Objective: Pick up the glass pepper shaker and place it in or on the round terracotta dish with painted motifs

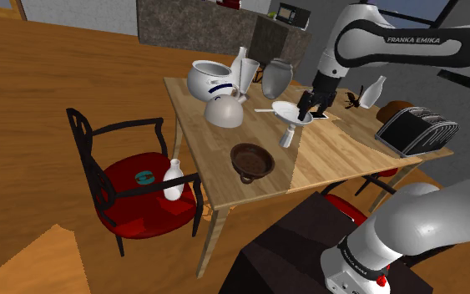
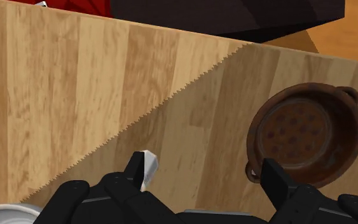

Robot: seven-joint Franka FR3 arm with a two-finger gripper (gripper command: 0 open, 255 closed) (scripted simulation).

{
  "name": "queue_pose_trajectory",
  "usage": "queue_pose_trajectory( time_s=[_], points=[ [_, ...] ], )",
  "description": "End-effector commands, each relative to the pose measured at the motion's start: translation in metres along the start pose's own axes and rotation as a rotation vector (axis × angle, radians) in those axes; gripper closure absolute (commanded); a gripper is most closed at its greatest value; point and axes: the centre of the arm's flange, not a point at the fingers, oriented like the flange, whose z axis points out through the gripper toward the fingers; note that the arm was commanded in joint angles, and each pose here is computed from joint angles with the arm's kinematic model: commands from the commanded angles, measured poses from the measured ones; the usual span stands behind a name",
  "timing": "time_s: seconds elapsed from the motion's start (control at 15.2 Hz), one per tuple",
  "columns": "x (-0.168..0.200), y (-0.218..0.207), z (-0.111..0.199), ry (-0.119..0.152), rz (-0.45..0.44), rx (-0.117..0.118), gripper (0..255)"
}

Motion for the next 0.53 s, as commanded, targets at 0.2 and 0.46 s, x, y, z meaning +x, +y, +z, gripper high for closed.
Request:
queue_pose_trajectory(
  time_s=[0.2, 0.46],
  points=[
    [0.047, 0.028, 0.037, 0.003, 0.01, -0.022, 0],
    [0.083, 0.05, 0.067, 0.003, 0.018, -0.039, 0]
  ],
)
